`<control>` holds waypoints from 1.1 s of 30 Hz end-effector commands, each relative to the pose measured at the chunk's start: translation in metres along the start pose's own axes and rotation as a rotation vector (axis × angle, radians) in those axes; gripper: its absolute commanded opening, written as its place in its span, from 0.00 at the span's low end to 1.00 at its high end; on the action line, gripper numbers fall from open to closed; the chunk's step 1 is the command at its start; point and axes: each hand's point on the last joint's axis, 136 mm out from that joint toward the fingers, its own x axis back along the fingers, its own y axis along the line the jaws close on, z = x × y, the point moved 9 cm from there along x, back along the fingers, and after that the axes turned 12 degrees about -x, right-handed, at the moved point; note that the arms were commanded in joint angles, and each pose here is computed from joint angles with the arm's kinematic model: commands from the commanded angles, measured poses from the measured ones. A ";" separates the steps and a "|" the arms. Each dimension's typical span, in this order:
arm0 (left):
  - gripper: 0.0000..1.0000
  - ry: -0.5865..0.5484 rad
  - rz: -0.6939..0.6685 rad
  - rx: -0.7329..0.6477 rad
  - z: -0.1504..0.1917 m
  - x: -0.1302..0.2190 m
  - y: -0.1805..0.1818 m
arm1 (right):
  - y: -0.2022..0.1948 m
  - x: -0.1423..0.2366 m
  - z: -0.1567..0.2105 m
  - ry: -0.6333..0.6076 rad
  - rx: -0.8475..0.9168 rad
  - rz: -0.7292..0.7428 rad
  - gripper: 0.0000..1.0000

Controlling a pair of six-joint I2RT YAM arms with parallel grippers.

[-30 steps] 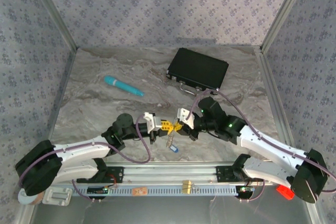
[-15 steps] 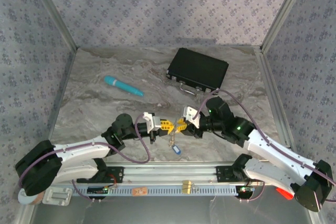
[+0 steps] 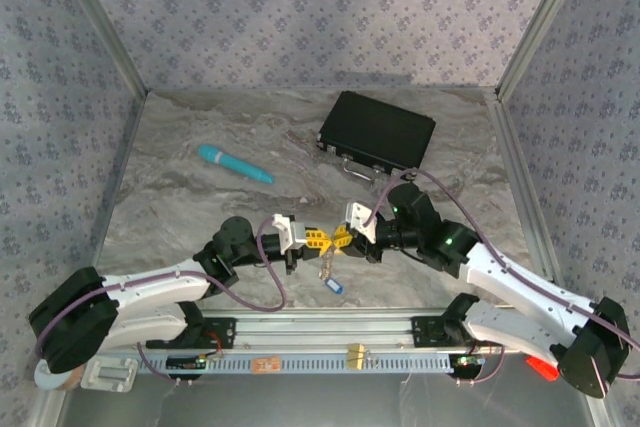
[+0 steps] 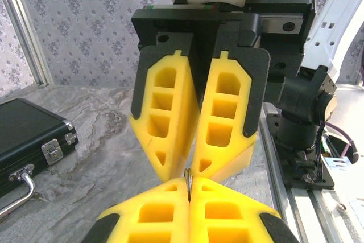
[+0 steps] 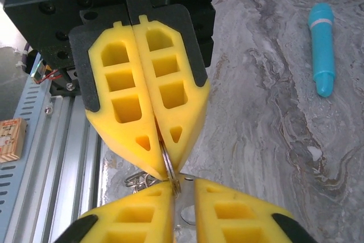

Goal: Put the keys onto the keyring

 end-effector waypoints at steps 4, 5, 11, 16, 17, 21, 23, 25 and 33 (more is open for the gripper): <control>0.01 -0.058 0.011 -0.026 -0.014 -0.002 0.001 | 0.000 -0.001 -0.013 -0.023 0.022 -0.038 0.01; 0.08 -0.041 0.004 -0.022 -0.013 -0.002 0.002 | 0.000 0.000 -0.013 -0.012 0.027 -0.038 0.00; 0.25 0.140 -0.006 -0.049 -0.002 0.000 0.003 | 0.000 0.005 -0.013 0.096 0.062 0.008 0.00; 0.22 0.200 0.025 -0.080 -0.001 -0.001 0.001 | 0.003 0.004 -0.012 0.215 0.112 0.035 0.00; 0.21 0.201 0.024 -0.079 0.000 -0.001 0.001 | 0.003 0.004 -0.012 0.237 0.122 0.046 0.00; 0.20 0.187 0.021 -0.079 -0.002 -0.002 0.002 | 0.005 0.001 -0.016 0.290 0.167 0.065 0.00; 0.20 0.179 0.021 -0.077 -0.002 -0.003 0.002 | 0.006 -0.002 -0.019 0.293 0.185 0.064 0.00; 0.20 0.169 0.020 -0.071 -0.002 -0.003 0.002 | 0.007 -0.004 -0.021 0.298 0.197 0.061 0.00; 0.16 0.149 0.021 -0.067 -0.004 -0.004 0.002 | 0.011 -0.012 -0.020 0.325 0.217 0.041 0.00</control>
